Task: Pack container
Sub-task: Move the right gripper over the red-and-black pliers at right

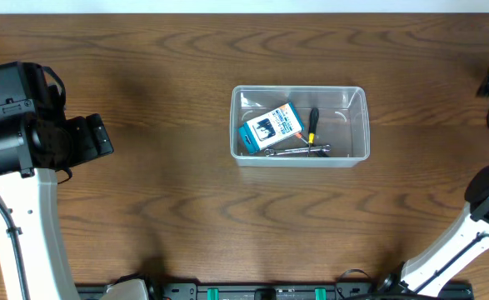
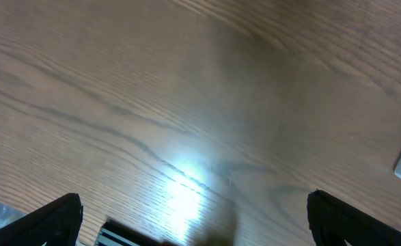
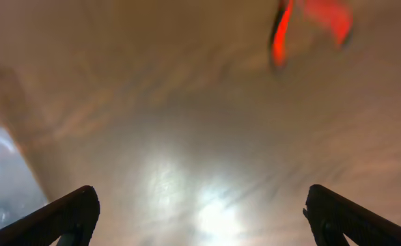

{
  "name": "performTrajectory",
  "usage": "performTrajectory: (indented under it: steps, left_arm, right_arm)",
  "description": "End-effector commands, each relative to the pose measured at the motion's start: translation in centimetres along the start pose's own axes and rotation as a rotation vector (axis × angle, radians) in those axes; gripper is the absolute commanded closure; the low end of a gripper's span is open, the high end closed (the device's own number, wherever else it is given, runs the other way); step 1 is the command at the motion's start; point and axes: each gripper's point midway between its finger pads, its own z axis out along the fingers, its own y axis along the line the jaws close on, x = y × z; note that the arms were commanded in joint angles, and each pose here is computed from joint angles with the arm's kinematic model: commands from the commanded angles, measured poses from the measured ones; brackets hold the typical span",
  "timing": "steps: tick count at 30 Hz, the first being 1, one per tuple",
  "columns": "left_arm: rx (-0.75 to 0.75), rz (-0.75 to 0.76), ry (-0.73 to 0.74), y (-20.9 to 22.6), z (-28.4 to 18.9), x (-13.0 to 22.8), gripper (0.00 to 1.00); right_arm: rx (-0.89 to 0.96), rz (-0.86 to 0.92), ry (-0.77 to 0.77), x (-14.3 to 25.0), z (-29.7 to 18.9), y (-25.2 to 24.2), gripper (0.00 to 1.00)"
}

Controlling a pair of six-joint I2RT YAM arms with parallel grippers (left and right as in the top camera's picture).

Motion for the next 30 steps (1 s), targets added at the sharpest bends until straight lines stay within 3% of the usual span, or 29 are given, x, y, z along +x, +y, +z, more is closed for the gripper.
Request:
performTrajectory:
  steps: [1, 9, 23, 30]
  left_arm:
    - [-0.003, 0.0, -0.01, 0.2, -0.3, -0.2, 0.02]
    - [-0.003, 0.0, -0.01, 0.2, -0.3, -0.2, 0.02]
    - [-0.003, 0.0, -0.01, 0.2, -0.3, -0.2, 0.02]
    - [-0.003, -0.001, -0.01, 0.2, -0.3, -0.2, 0.02]
  right_arm:
    - [0.01, -0.084, -0.096, -2.6, -0.6, -0.3, 0.01]
    - [0.099, -0.38, -0.127, -4.4, 0.7, -1.5, 0.01]
    - [0.117, -0.066, 0.02, -2.6, 8.9, -5.4, 0.02]
    - [0.109, -0.043, 0.073, -1.6, 11.7, -6.6, 0.01]
